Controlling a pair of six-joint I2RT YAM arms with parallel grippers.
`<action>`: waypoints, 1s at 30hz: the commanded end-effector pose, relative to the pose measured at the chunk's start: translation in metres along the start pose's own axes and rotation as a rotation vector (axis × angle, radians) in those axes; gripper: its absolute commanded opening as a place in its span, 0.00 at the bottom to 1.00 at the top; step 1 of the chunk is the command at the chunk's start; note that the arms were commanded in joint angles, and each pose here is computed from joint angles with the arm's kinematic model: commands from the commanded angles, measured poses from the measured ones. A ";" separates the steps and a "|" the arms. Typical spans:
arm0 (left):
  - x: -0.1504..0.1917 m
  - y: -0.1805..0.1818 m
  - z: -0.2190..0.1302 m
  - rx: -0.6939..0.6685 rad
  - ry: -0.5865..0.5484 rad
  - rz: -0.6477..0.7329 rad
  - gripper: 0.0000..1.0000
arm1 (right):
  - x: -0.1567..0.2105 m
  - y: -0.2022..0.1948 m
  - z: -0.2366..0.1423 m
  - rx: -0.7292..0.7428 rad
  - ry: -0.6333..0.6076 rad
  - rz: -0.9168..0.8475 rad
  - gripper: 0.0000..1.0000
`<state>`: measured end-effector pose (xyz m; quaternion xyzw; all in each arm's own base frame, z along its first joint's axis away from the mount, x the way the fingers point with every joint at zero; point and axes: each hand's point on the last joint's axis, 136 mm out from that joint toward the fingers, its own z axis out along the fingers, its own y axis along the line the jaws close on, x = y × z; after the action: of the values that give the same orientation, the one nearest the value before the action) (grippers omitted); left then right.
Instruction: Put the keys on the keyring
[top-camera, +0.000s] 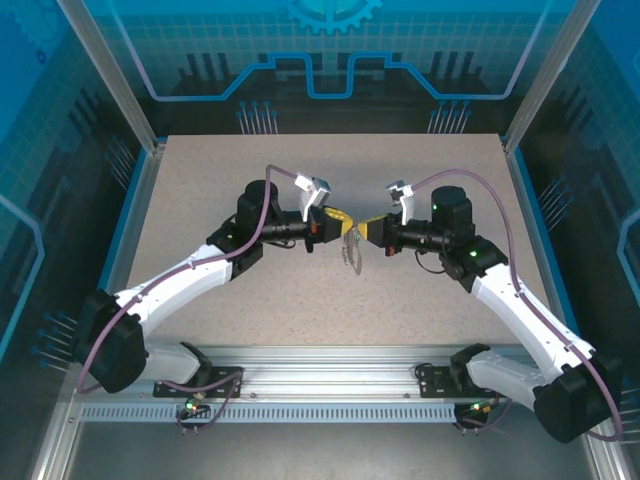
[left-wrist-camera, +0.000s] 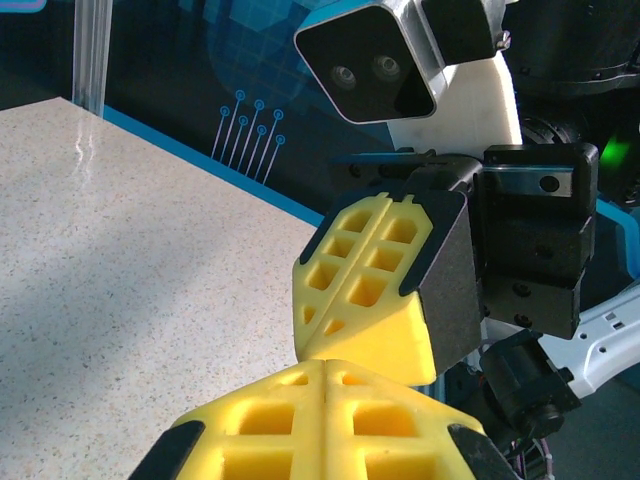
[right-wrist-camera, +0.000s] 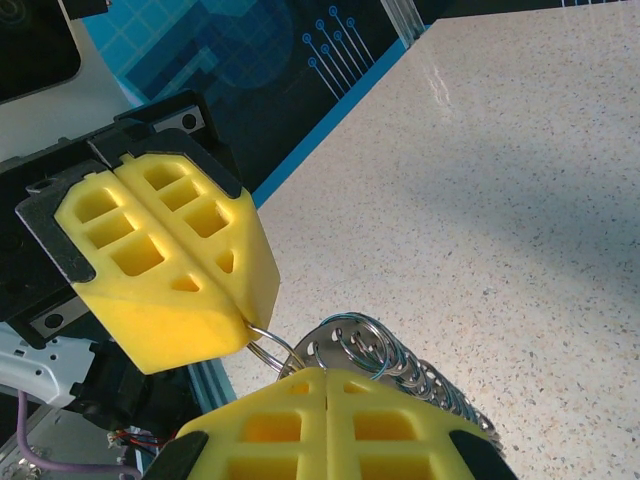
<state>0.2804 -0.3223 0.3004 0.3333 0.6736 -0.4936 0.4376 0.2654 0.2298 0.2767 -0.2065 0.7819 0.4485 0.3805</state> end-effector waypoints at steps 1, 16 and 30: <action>-0.024 -0.016 -0.006 0.039 -0.071 0.061 0.00 | 0.008 -0.006 0.000 0.022 0.019 0.026 0.05; -0.027 -0.015 -0.005 0.043 -0.086 0.049 0.00 | -0.013 0.009 -0.027 -0.095 -0.153 0.020 0.43; -0.030 -0.016 -0.003 0.055 -0.091 0.038 0.00 | -0.018 0.019 -0.013 -0.168 -0.203 -0.030 0.44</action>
<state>0.2816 -0.3232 0.3115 0.3245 0.6625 -0.5056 0.4475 0.2580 0.2224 0.2915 -0.1901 0.7169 0.5170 0.4273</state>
